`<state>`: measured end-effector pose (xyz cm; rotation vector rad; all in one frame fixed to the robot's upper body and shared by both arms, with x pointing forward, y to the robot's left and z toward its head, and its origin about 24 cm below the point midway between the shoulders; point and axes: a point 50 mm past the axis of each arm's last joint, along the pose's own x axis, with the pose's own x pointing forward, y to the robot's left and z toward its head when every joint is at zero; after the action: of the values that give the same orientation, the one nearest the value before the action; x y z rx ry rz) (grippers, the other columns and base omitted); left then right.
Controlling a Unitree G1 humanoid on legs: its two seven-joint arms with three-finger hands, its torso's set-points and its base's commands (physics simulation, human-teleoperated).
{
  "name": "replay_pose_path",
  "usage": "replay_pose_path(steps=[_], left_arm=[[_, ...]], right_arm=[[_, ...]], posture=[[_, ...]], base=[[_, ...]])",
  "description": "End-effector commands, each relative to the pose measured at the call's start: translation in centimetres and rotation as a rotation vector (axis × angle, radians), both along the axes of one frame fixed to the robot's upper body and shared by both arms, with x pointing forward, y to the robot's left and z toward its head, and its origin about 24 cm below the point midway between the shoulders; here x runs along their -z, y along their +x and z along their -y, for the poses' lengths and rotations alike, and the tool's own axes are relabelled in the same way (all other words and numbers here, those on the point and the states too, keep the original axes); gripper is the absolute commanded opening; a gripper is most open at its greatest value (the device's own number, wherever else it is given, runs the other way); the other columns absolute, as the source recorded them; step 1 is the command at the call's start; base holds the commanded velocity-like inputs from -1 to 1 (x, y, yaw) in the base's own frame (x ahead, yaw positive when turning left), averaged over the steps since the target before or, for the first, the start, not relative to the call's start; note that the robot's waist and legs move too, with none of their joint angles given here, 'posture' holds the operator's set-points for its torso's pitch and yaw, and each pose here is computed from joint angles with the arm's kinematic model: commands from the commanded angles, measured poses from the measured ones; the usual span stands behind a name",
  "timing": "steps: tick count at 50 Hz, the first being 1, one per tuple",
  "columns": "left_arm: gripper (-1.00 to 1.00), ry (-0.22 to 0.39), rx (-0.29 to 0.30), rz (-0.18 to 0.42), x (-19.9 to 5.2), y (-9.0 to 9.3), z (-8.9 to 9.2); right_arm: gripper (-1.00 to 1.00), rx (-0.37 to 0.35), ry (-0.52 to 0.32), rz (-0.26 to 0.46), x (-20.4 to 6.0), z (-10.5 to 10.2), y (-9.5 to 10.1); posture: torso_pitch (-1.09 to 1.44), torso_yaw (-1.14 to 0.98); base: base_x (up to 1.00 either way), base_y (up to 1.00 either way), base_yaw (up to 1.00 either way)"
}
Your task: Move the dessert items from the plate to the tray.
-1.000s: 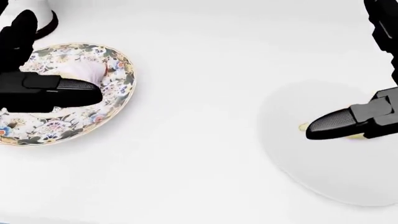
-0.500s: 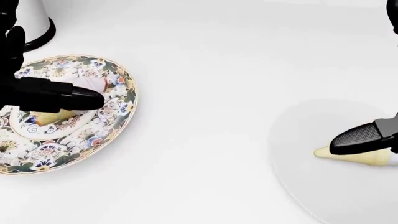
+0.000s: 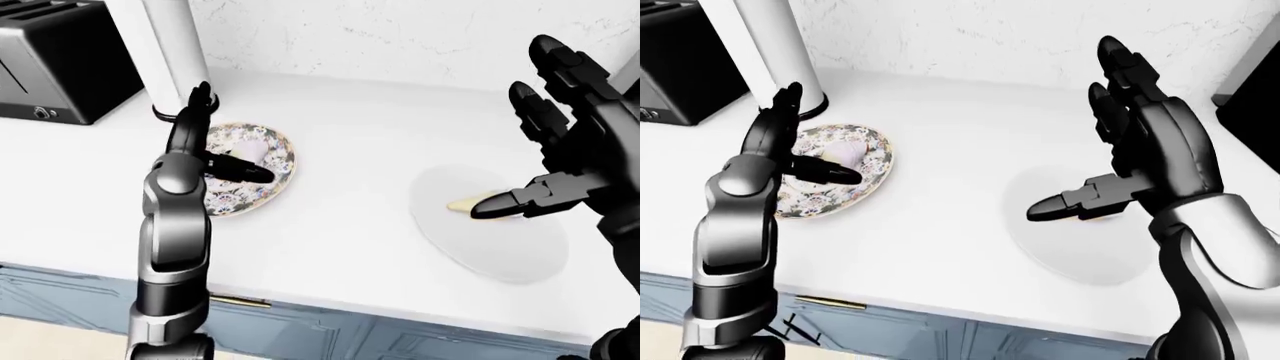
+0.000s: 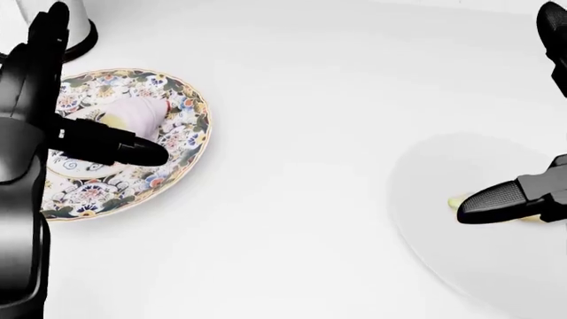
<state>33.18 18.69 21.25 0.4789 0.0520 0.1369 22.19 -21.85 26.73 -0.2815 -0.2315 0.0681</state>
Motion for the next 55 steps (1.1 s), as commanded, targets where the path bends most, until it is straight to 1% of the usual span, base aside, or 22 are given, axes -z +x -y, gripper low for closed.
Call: replay_pose_path(steps=[1, 4, 8, 12, 17, 19, 23, 24, 25, 26, 28, 29, 30, 31, 33, 35, 39, 45, 48, 51, 55], left_arm=[[0.85, 0.033, 0.014, 0.095, -1.9, -0.1, 0.4], [0.68, 0.042, 0.013, 0.087, -1.7, 0.5, 0.6], [0.62, 0.052, 0.015, 0.078, -1.5, 0.9, 0.9], [0.46, 0.069, 0.012, 0.07, -1.3, 1.4, 1.0], [0.44, 0.096, -0.01, 0.063, -0.9, 2.0, 0.6], [0.43, 0.112, -0.028, 0.061, -0.6, 2.4, 0.3], [0.36, 0.13, -0.045, 0.058, -0.3, 2.7, 0.0], [0.3, 0.134, -0.046, 0.057, -0.2, 2.7, 0.0], [0.2, 0.137, -0.046, 0.058, -0.2, 2.7, 0.0], [0.04, 0.142, -0.047, 0.059, -0.2, 2.7, 0.0], [-0.11, 0.143, -0.049, 0.061, -0.1, 2.8, -0.1], [-0.22, 0.144, -0.049, 0.063, -0.1, 2.7, -0.1], [-0.29, 0.143, -0.048, 0.065, -0.2, 2.6, -0.2], [-0.4, 0.143, -0.048, 0.068, -0.2, 2.7, -0.2], [-0.54, 0.143, -0.047, 0.076, -0.6, 2.5, -0.1], [-0.76, 0.143, -0.044, 0.086, -1.0, 2.3, 0.0], [-1.0, 0.124, -0.043, 0.114, -2.2, 2.0, -0.2], [-1.0, 0.091, -0.035, 0.169, -4.9, 0.4, -0.8], [-1.0, 0.085, -0.021, 0.19, -5.8, -0.7, -0.9], [-1.0, 0.077, 0.007, 0.204, -6.2, -2.0, -0.9], [-1.0, 0.081, 0.04, 0.214, -6.6, -3.3, -0.6]], right_arm=[[1.0, 0.016, -0.019, 0.07, -0.9, 0.1, -0.3], [1.0, 0.015, -0.019, 0.067, -0.8, 0.0, -0.2], [1.0, 0.015, -0.019, 0.064, -0.6, 0.0, -0.1], [1.0, 0.015, -0.019, 0.063, -0.6, -0.1, 0.0], [1.0, 0.014, -0.019, 0.062, -0.5, -0.1, 0.0], [1.0, 0.013, -0.019, 0.061, -0.4, -0.1, 0.1], [1.0, 0.014, -0.019, 0.06, -0.4, -0.1, 0.1], [1.0, 0.013, -0.02, 0.06, -0.4, -0.1, 0.0], [1.0, 0.014, -0.019, 0.06, -0.4, -0.1, 0.1], [1.0, 0.014, -0.019, 0.06, -0.3, -0.1, 0.1], [1.0, 0.015, -0.019, 0.062, -0.4, 0.0, 0.0], [1.0, 0.016, -0.019, 0.061, -0.4, 0.0, -0.1], [1.0, 0.017, -0.02, 0.061, -0.4, 0.1, -0.1], [1.0, 0.017, -0.019, 0.062, -0.5, 0.0, -0.1], [1.0, 0.017, -0.019, 0.063, -0.5, 0.0, -0.1], [1.0, 0.018, -0.021, 0.065, -0.7, 0.1, -0.2], [1.0, 0.02, -0.029, 0.073, -1.4, 0.3, -0.5], [1.0, 0.029, -0.055, 0.074, -2.3, 1.0, -1.3], [1.0, 0.018, -0.086, 0.051, -2.6, 1.2, -1.8], [1.0, 0.004, -0.154, -0.001, -2.7, 1.6, -2.4], [1.0, 0.004, -0.252, -0.048, -3.4, 1.9, -3.2]], posture=[[0.0, 0.0], [0.0, 0.0], [0.0, 0.0], [0.0, 0.0], [0.0, 0.0], [0.0, 0.0], [0.0, 0.0], [0.0, 0.0], [0.0, 0.0], [0.0, 0.0], [0.0, 0.0], [0.0, 0.0], [0.0, 0.0], [0.0, 0.0], [0.0, 0.0], [0.0, 0.0], [0.0, 0.0], [0.0, 0.0], [0.0, 0.0], [0.0, 0.0], [0.0, 0.0]], base=[[0.0, 0.0, 0.0], [0.0, 0.0, 0.0], [0.0, 0.0, 0.0], [0.0, 0.0, 0.0], [0.0, 0.0, 0.0], [0.0, 0.0, 0.0], [0.0, 0.0, 0.0], [0.0, 0.0, 0.0], [0.0, 0.0, 0.0], [0.0, 0.0, 0.0], [0.0, 0.0, 0.0], [0.0, 0.0, 0.0], [0.0, 0.0, 0.0], [0.0, 0.0, 0.0], [0.0, 0.0, 0.0], [0.0, 0.0, 0.0], [0.0, 0.0, 0.0], [0.0, 0.0, 0.0], [0.0, 0.0, 0.0], [0.0, 0.0, 0.0], [0.0, 0.0, 0.0]])
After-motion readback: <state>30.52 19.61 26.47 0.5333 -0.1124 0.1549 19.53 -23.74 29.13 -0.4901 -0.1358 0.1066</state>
